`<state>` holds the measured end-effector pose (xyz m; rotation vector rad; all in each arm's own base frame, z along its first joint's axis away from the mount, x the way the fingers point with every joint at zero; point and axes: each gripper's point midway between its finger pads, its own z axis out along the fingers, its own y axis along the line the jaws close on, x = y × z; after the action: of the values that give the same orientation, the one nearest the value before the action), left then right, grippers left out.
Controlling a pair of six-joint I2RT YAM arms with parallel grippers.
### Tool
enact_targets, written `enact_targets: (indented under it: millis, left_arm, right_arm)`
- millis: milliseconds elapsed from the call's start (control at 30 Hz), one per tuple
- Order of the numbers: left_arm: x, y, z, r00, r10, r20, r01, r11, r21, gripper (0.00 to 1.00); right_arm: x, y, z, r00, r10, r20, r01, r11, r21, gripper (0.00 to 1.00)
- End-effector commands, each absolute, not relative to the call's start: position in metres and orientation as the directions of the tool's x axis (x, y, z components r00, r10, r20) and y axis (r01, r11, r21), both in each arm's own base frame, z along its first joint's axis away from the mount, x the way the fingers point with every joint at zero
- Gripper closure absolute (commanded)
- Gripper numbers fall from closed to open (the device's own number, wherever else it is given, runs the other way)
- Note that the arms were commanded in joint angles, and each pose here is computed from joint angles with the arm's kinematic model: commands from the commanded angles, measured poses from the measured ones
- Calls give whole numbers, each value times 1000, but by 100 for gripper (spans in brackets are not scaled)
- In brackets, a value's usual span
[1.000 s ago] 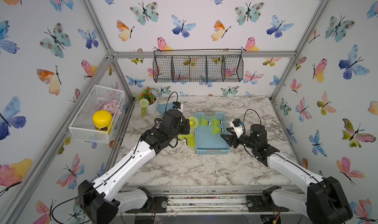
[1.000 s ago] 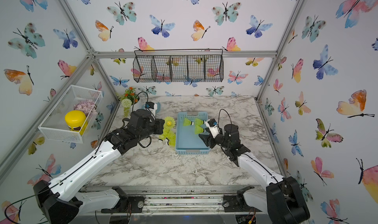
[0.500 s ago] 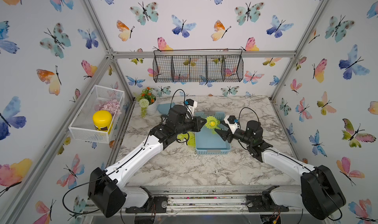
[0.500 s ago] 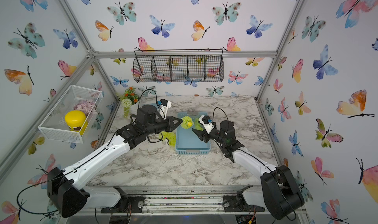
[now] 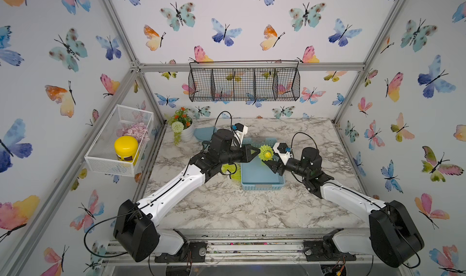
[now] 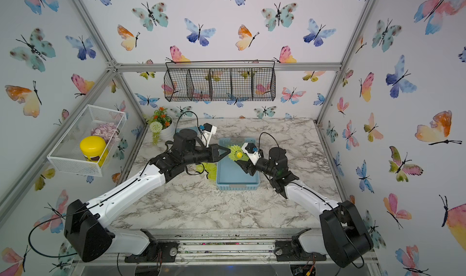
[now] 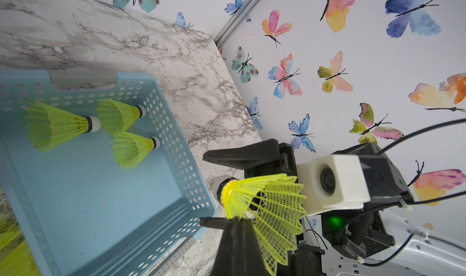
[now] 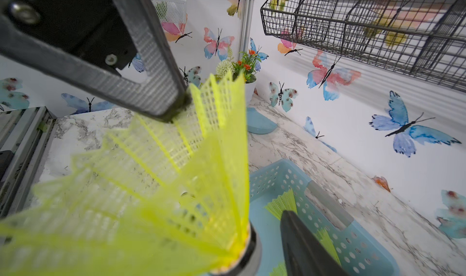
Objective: Put the shuttlecocks into the storage box
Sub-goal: Place the shuttlecock in the storage box.
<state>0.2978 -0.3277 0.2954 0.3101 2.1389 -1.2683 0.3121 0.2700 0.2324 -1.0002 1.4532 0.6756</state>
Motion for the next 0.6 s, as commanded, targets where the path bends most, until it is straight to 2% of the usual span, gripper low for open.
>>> enact_targets:
  millis: [0,233,300,367,467,500,567]
  left_arm:
    - [299,-330,291,-786,-110,-608,487,496,-719,100]
    - [304,-326,282,-791,-122,-600,460,528,-714,100]
    - [305,-326,280,-794,-122,-596,455,531,-714,100]
    - [307,-325,280,-790,-121,-601,453,546,-705,79]
    - [313,-317,279,-765,-103,-636,459,606,-650,55]
    - [315,-314,280,-753,-92,-651,463,629,-625,50]
    - [320,-303,282,-716,-58,-696,476,689,-547,46]
  right_arm:
    - [309,275,244,97,-183,-978,-882,440,-170,45]
    - [311,273,246,70,-189,-979,-877,457,-151,70]
    - [312,271,248,63,-190,-980,-869,472,-147,72]
    - [312,270,248,51,-197,-979,-867,478,-141,73]
    - [312,270,242,19,-220,-975,-871,475,-124,73]
    - [313,270,239,4,-229,-973,-873,474,-115,73]
    - [312,271,233,-28,-245,-969,-882,463,-91,73]
